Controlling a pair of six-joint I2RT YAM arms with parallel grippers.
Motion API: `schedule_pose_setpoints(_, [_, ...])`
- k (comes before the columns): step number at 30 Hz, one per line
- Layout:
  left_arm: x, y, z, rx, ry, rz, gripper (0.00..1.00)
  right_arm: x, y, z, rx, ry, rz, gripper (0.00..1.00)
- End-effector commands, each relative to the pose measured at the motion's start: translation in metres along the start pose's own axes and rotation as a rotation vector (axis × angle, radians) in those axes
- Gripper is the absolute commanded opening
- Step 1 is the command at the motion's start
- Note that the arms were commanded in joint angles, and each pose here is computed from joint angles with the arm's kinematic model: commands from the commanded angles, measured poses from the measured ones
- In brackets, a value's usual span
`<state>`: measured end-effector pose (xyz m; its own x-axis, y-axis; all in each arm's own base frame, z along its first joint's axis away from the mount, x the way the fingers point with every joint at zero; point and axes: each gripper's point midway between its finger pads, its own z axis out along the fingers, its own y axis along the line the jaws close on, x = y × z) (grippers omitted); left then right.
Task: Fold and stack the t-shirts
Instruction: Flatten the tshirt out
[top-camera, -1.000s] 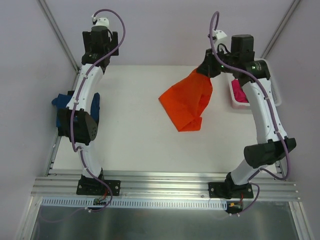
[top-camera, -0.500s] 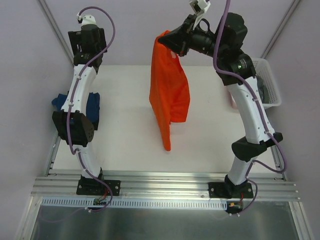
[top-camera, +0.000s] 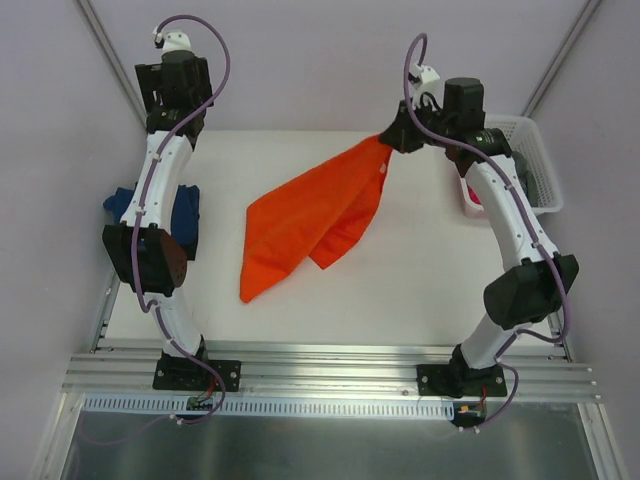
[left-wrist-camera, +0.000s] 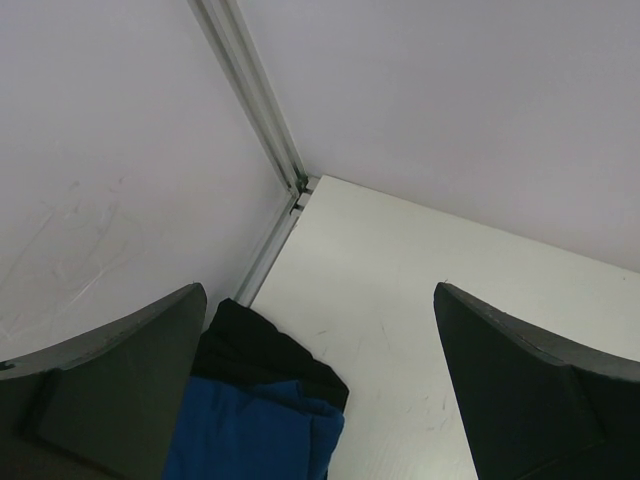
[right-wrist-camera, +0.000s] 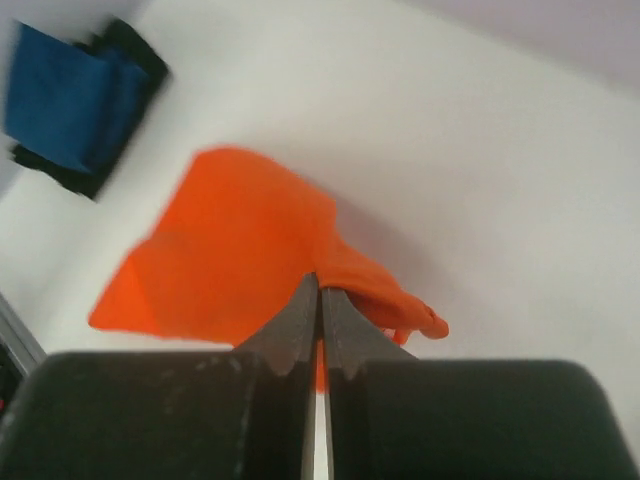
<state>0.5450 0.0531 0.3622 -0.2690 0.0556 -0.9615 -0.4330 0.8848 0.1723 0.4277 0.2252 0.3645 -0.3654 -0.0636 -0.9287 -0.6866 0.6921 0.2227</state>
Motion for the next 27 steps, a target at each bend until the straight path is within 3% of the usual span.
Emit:
schedule_pose_setpoints(1, [-0.021,0.009,-0.012,-0.001,-0.052,-0.017,0.99,0.074,-0.058,-0.019,0.110,0.212,0.109,0.01])
schedule_pose_setpoints(6, [-0.016,0.005,-0.010,0.015,-0.042,-0.003,0.99,0.160,-0.110,-0.038,0.302,0.443,0.264,0.03])
schedule_pose_setpoints(7, [-0.014,0.004,-0.010,0.020,-0.039,-0.001,0.99,0.179,-0.117,-0.036,0.323,0.493,0.286,0.18])
schedule_pose_setpoints(8, [-0.014,0.002,-0.010,0.023,-0.038,-0.001,0.99,0.191,-0.117,-0.038,0.335,0.536,0.305,0.56])
schedule_pose_setpoints(11, [-0.013,-0.001,-0.011,0.035,-0.037,0.006,0.99,0.201,-0.117,-0.042,0.360,0.549,0.295,0.85])
schedule_pose_setpoints(20, [-0.003,-0.018,-0.015,0.068,-0.021,0.043,0.99,0.219,-0.096,-0.062,0.321,0.632,0.287,0.83])
schedule_pose_setpoints(24, [0.000,-0.029,-0.018,0.096,-0.018,0.053,0.99,0.218,-0.074,-0.053,0.205,0.625,0.270,0.81])
schedule_pose_setpoints(27, [0.015,-0.046,-0.023,0.142,0.010,0.075,0.99,0.244,-0.048,-0.049,0.095,0.764,0.305,0.82])
